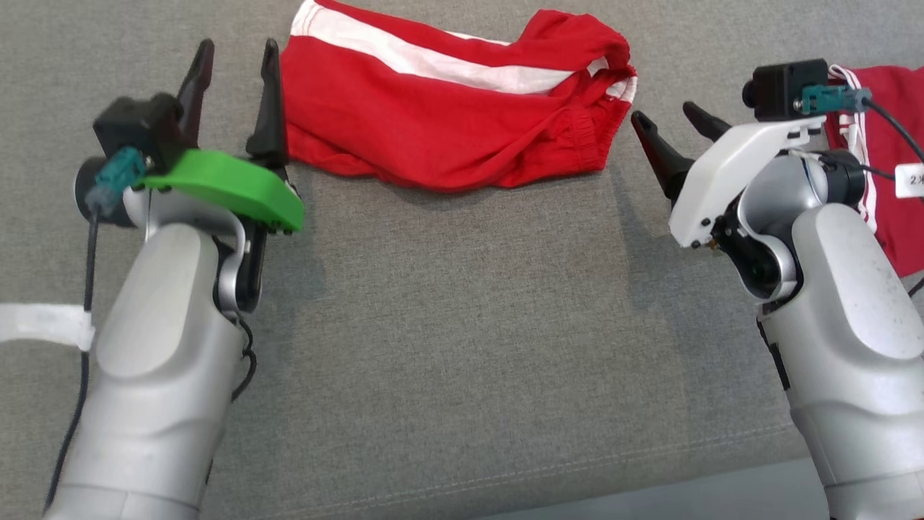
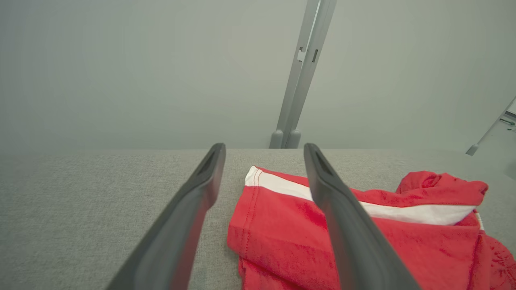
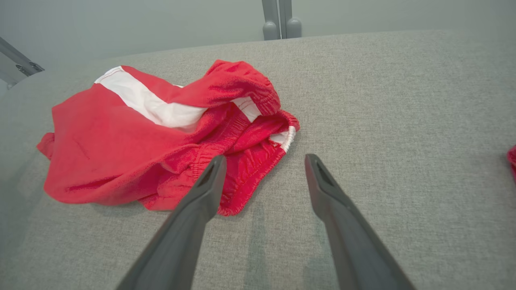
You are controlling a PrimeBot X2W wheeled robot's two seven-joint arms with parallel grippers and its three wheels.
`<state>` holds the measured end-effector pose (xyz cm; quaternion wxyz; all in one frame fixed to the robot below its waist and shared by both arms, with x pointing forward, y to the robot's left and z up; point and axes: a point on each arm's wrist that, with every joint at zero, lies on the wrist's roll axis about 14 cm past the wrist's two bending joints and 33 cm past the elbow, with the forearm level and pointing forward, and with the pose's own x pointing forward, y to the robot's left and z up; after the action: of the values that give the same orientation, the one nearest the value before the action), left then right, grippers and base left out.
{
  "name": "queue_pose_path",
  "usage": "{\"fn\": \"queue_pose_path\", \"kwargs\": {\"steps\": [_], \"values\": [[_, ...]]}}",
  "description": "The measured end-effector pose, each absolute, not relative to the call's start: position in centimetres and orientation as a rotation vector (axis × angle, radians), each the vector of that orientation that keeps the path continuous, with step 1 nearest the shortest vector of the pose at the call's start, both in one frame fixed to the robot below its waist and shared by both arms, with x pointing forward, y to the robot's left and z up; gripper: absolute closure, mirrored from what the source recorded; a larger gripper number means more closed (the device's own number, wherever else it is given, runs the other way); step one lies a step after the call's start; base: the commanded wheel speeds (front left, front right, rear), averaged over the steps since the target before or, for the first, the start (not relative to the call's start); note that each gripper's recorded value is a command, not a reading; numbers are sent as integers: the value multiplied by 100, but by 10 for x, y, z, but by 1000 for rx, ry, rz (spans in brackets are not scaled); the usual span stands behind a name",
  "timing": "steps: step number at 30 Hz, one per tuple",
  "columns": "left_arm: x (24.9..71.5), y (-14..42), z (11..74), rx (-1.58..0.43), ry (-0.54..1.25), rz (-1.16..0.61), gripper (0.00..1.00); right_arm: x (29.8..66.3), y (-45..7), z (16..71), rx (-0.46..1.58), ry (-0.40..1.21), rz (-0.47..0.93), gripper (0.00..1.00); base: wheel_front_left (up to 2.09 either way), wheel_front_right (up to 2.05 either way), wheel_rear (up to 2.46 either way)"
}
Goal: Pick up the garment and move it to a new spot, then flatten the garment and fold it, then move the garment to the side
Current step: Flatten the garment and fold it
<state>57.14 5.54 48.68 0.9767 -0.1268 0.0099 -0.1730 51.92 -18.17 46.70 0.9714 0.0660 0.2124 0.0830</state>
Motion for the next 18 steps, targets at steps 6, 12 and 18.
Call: {"fn": "queue_pose_path", "kwargs": {"steps": [6,12,18], "values": [[523,78,489,-232,4,-285,0,499,-178,479,127,352,159,0,0,0,0],[484,101,488,-230,4,-218,0,481,-176,487,136,290,146,0,0,0,0],[446,116,501,-209,-39,-179,0,472,-167,497,120,231,160,0,0,0,0]]}}
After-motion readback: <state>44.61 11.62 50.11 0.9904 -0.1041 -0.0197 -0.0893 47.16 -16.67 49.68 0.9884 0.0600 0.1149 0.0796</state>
